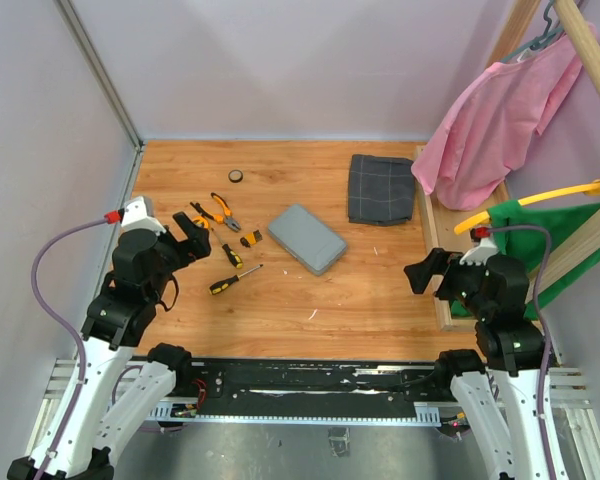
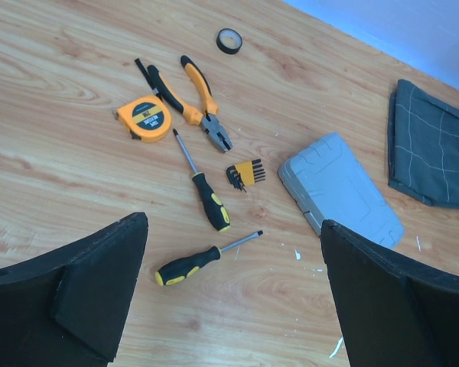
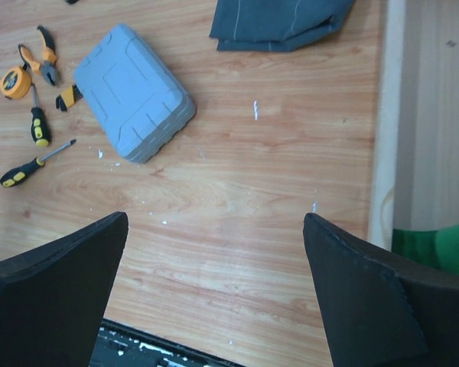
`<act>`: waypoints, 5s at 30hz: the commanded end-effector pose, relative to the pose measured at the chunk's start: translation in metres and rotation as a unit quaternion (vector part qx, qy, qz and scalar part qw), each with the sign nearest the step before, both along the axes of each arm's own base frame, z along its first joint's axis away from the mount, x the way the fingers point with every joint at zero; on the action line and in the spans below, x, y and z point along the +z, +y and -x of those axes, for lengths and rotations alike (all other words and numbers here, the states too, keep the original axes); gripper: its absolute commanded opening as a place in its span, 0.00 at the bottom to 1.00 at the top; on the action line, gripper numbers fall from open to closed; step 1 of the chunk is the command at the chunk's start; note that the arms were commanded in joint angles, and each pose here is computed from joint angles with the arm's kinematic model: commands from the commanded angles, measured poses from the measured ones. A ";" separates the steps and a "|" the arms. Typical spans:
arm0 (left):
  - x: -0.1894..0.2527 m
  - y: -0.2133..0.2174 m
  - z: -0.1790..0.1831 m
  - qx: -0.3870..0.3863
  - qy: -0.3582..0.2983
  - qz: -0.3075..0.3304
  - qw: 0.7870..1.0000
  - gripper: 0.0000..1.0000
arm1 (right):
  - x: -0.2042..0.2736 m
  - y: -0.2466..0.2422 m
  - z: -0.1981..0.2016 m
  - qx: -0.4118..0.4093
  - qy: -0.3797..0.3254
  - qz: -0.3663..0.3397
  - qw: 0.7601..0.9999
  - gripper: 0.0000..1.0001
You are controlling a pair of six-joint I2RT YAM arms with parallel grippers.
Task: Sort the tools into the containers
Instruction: Move the storage box to the center of the board.
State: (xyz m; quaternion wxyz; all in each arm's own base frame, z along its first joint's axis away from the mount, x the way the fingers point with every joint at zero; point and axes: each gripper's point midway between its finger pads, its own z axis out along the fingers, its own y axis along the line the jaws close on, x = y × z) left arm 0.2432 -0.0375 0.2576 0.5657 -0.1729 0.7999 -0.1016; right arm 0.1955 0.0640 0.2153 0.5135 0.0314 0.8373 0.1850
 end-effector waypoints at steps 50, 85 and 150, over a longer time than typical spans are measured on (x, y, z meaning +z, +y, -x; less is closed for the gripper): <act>-0.008 -0.017 -0.014 -0.047 -0.010 -0.001 0.999 0.99 | -0.075 0.273 -0.117 0.272 0.080 0.152 0.947 0.99; -0.015 -0.021 -0.018 -0.056 0.005 -0.004 0.998 0.99 | -0.157 0.304 -0.280 0.211 0.123 0.224 0.944 0.99; -0.019 -0.032 -0.020 -0.087 0.010 -0.001 0.996 0.99 | -0.163 0.104 -0.098 0.205 0.254 0.040 0.944 1.00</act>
